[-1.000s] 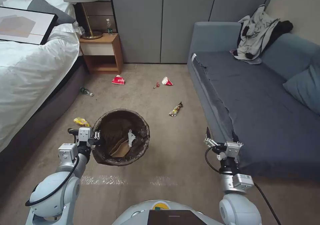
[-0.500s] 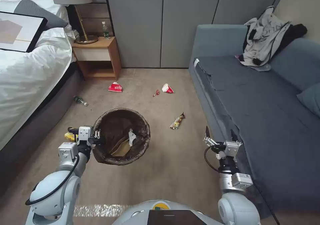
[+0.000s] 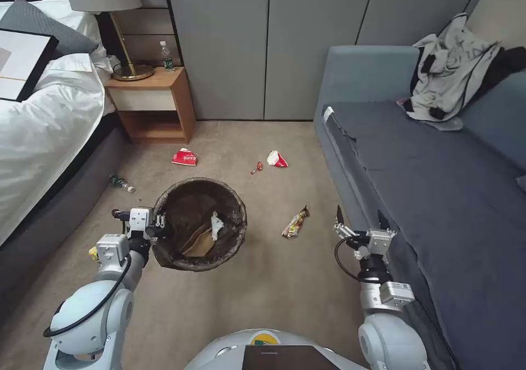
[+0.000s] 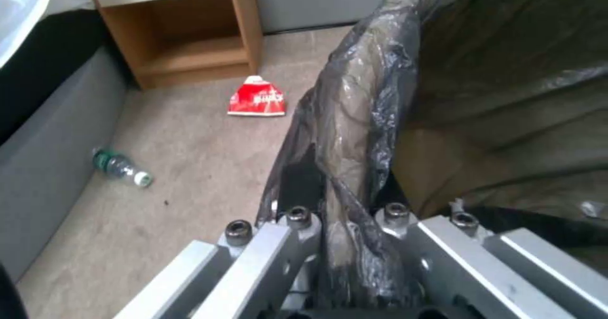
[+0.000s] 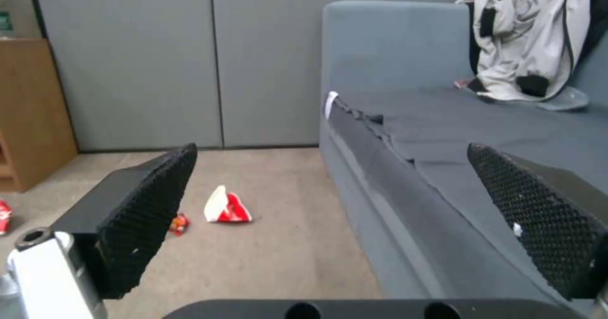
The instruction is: Pick up the trash bin, then pick up the garbage from the floor and place it into the trash bin.
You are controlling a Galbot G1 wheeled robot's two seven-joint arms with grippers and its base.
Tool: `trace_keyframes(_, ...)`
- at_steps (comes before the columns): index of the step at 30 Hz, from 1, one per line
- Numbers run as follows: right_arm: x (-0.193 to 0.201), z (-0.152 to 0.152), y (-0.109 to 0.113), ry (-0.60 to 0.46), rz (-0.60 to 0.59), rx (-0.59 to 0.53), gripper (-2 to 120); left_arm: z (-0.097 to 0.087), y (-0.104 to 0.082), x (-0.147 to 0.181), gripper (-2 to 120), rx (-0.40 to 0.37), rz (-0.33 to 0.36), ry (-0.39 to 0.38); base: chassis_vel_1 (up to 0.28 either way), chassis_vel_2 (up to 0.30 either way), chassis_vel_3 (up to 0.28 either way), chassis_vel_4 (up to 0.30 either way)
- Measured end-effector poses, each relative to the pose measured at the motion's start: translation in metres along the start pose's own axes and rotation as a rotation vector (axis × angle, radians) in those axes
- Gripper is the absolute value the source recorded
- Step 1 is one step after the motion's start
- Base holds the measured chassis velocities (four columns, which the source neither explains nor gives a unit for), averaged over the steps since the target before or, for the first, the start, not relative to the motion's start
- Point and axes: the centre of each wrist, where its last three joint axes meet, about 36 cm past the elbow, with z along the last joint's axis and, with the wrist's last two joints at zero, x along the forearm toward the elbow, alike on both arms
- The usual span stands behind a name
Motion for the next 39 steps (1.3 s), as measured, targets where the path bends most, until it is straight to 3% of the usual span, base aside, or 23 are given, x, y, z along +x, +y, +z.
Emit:
trace_keyframes(15,0.003,-0.001,0.006,0.008,-0.016,-0.013,100,-0.004,0.001,0.002,3,-0.006,0.002,-0.008,-0.036,0.049,0.046,-0.048)
trace_keyframes(25,-0.013,-0.01,0.008,0.072,-0.079,-0.034,100,-0.009,0.0,0.004,3,0.009,-0.001,-0.027,0.0,0.0,0.0,0.0)
trace_keyframes(39,-0.067,-0.004,0.05,0.256,-0.22,-0.14,100,-0.02,-0.003,0.013,3,0.016,-0.013,-0.059,0.0,0.0,0.0,0.0)
